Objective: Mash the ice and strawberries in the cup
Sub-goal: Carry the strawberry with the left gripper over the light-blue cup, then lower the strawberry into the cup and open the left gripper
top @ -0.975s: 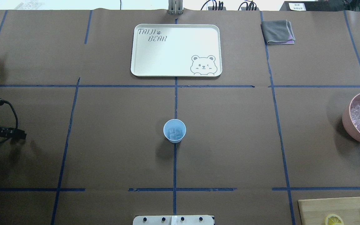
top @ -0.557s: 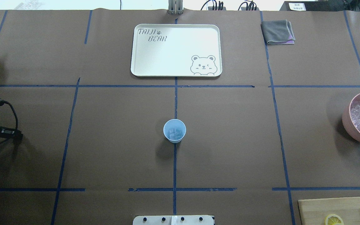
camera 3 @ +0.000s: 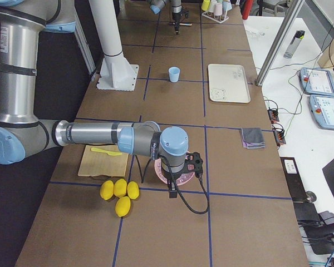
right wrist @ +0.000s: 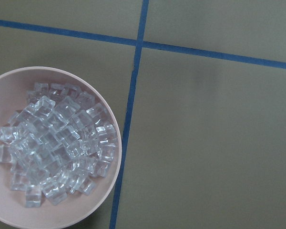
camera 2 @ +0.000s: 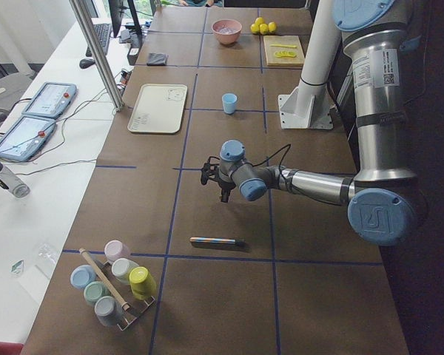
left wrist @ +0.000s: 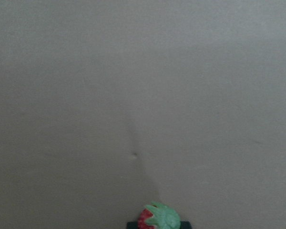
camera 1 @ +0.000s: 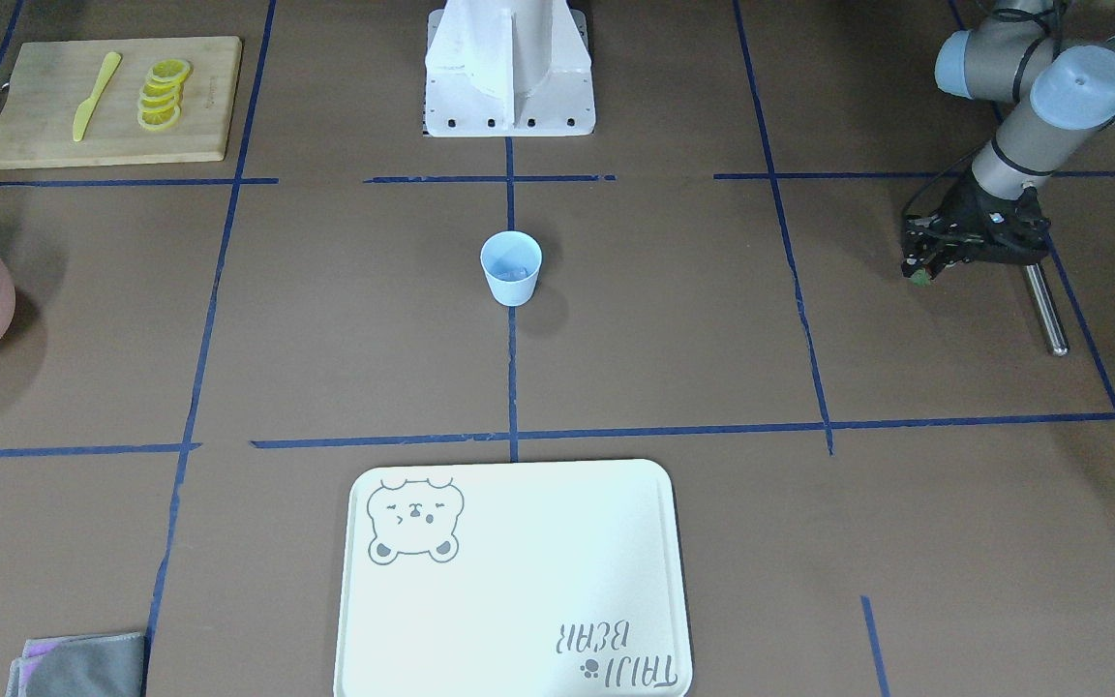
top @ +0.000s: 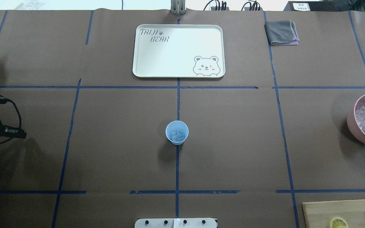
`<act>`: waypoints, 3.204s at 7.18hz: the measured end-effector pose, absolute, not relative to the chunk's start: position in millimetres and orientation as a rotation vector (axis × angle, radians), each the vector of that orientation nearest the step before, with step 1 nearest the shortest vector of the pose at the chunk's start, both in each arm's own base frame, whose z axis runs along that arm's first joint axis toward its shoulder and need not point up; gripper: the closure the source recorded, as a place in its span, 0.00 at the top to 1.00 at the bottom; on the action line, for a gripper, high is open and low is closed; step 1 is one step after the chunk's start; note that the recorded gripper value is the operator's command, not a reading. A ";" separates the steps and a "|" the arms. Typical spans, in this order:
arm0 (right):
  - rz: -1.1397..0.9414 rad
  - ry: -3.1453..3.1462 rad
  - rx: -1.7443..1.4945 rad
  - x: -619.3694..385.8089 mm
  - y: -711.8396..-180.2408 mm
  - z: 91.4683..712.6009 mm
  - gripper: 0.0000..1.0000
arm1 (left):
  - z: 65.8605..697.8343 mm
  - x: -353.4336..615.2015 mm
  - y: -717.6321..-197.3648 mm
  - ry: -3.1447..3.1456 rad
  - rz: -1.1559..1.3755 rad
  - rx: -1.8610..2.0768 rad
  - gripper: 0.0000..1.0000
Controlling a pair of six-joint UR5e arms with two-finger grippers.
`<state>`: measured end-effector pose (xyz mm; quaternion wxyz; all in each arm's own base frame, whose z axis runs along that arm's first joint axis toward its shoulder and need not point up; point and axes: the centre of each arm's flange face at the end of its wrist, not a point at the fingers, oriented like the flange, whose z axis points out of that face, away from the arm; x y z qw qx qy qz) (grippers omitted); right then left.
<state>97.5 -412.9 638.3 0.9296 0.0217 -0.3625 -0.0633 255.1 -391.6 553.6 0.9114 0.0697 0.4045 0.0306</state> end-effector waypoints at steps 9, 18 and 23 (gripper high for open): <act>-0.119 -0.742 0.044 97.3 -413.2 635.5 0.99 | 182.3 454.8 -406.8 0.882 -0.076 -0.008 0.00; -0.121 -0.738 0.044 97.5 -413.1 636.4 0.99 | 121.1 566.9 -395.8 0.867 -0.137 -0.059 0.19; -0.124 -0.738 0.045 97.5 -413.1 636.5 0.99 | 124.8 586.5 -404.4 0.886 -0.180 -0.075 1.00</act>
